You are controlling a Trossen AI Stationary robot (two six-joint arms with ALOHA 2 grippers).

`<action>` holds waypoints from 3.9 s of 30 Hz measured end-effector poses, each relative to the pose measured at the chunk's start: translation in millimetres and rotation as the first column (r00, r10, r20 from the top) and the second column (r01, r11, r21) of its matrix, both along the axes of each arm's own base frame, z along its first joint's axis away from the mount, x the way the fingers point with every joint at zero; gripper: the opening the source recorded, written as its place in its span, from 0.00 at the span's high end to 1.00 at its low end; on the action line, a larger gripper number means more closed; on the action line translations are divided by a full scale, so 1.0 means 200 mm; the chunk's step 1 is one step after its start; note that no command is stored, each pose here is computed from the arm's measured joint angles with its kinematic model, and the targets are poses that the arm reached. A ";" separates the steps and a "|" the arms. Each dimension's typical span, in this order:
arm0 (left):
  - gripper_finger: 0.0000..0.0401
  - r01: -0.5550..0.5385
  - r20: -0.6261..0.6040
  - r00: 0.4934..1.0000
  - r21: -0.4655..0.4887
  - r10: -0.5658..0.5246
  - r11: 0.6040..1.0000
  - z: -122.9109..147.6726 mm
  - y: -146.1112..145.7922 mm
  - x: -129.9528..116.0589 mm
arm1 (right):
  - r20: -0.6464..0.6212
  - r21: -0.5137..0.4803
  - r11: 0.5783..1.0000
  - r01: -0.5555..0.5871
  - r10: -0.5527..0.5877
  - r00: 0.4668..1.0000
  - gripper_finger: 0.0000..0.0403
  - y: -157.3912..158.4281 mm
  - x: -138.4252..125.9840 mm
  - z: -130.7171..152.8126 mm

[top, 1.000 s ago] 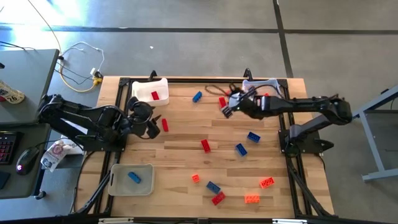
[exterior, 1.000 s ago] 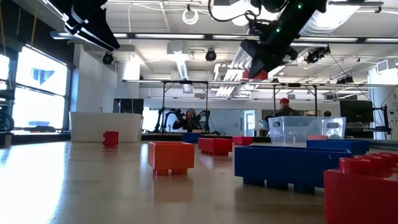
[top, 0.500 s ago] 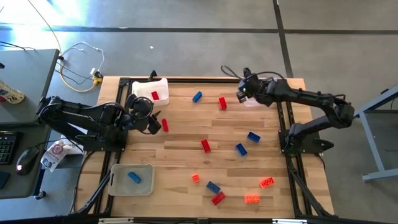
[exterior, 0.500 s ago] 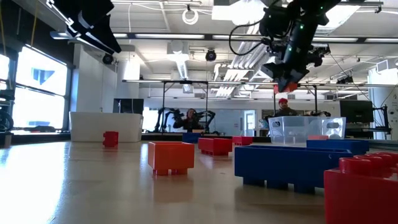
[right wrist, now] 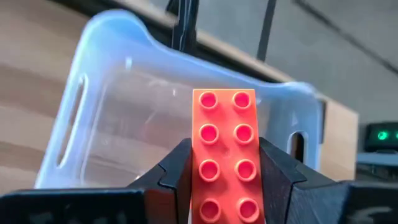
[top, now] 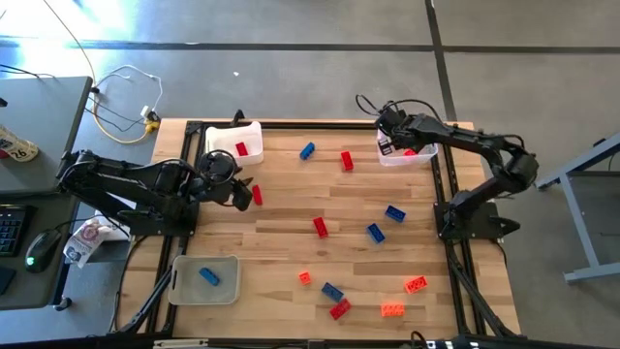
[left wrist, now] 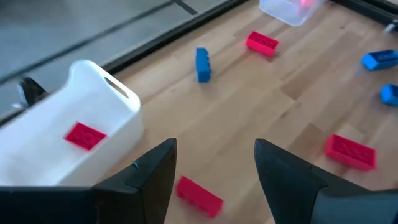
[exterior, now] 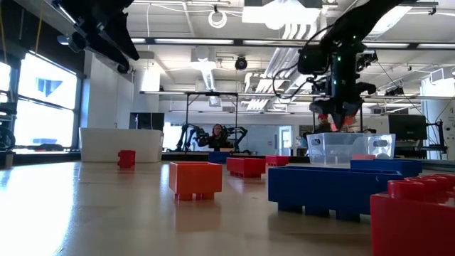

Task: Sort & place blocks by color
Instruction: Put the orange game piece into the transparent bin, then put the red game piece into the white bin

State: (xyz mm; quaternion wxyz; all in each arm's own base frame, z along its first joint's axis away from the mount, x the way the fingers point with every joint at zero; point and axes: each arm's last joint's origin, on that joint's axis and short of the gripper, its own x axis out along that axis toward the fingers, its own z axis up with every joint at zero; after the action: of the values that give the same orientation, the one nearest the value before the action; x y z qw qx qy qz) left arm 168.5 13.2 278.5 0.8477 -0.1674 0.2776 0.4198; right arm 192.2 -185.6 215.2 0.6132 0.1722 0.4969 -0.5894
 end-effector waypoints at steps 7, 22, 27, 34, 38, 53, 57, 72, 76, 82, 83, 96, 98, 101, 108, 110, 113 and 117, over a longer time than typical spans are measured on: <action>0.50 -0.017 0.051 0.998 -0.091 0.022 0.996 0.00 -0.01 0.00 | -0.023 0.117 0.993 0.018 -0.016 1.000 0.72 -0.08 -0.02 -0.11; 0.50 -0.034 0.022 0.999 -0.204 0.040 0.978 -0.07 -0.02 0.07 | -0.017 0.226 0.972 0.059 -0.056 0.998 0.62 -0.19 -0.09 -0.20; 0.50 -0.036 -0.036 0.999 -0.218 0.029 0.975 -0.12 -0.02 0.11 | -0.029 0.232 0.972 0.036 -0.030 0.999 0.54 -0.19 -0.09 -0.20; 0.50 -0.042 -0.093 0.995 -0.270 0.018 0.962 -0.18 -0.02 0.16 | -0.035 0.232 0.972 0.036 -0.028 0.999 0.47 -0.19 -0.10 -0.20; 0.50 -0.087 -0.111 0.992 -0.301 0.056 0.950 -0.21 -0.01 0.19 | -0.041 0.237 0.971 0.032 -0.023 0.999 0.48 -0.19 -0.10 -0.20; 0.50 -0.334 -0.192 0.942 -0.438 0.276 0.835 -0.36 0.08 0.27 | -0.007 0.168 0.985 -0.042 0.044 0.999 0.52 -0.16 -0.12 -0.07; 0.50 -0.378 -0.219 0.925 -0.437 0.312 0.816 -0.39 0.10 0.28 | 0.022 0.129 0.990 -0.053 0.050 0.998 0.52 -0.13 -0.14 0.00; 0.50 -0.501 -0.257 0.865 -0.439 0.430 0.745 -0.50 0.20 0.33 | 0.050 0.097 0.986 -0.138 0.134 0.990 0.52 -0.08 -0.11 0.05; 0.50 -0.508 -0.266 0.861 -0.455 0.433 0.731 -0.54 0.23 0.36 | 0.044 0.090 0.983 -0.161 0.157 0.987 0.52 -0.06 -0.08 0.06; 0.50 -0.539 -0.321 0.841 -0.449 0.434 0.713 -0.59 0.24 0.36 | 0.039 0.085 0.979 -0.183 0.180 0.983 0.52 -0.04 -0.06 0.06; 0.50 -0.540 -0.323 0.841 -0.448 0.434 0.712 -0.60 0.24 0.36 | 0.039 0.085 0.979 -0.186 0.183 0.982 0.52 -0.04 -0.06 0.06; 0.50 -0.523 -0.432 0.830 -0.384 0.353 0.761 -0.70 0.25 0.38 | 0.030 0.100 0.964 -0.246 0.245 0.969 0.52 0.03 0.00 0.05; 0.51 -0.505 -0.453 0.831 -0.374 0.322 0.778 -0.72 0.26 0.38 | 0.030 0.099 0.960 -0.261 0.259 0.965 0.52 0.05 0.01 0.05; 0.56 -0.475 -0.484 0.832 -0.366 0.272 0.800 -0.74 0.27 0.39 | 0.033 0.098 0.955 -0.281 0.279 0.960 0.52 0.07 0.04 0.05; 0.78 -0.388 -0.506 0.845 -0.355 0.174 0.850 -0.74 0.28 0.39 | 0.046 0.110 0.948 -0.298 0.295 0.955 0.52 0.16 0.09 0.05; 0.83 -0.361 -0.507 0.848 -0.346 0.151 0.866 -0.74 0.28 0.39 | 0.044 0.122 0.946 -0.300 0.297 0.954 0.52 0.18 0.09 0.05; 0.83 -0.339 -0.512 0.848 -0.318 0.141 0.886 -0.73 0.28 0.39 | 0.057 0.117 0.945 -0.306 0.301 0.952 0.52 0.23 0.11 0.06; 0.83 -0.311 -0.501 0.855 -0.291 0.133 0.905 -0.70 0.28 0.39 | 0.098 0.092 0.946 -0.310 0.302 0.948 0.52 0.29 0.10 0.11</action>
State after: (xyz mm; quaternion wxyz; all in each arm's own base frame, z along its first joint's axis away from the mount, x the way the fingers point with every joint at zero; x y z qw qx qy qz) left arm 245.5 69.7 138.8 0.6541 -0.2454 0.5251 0.4860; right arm 213.0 -127.3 237.1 0.7073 0.1497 0.5224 -0.4521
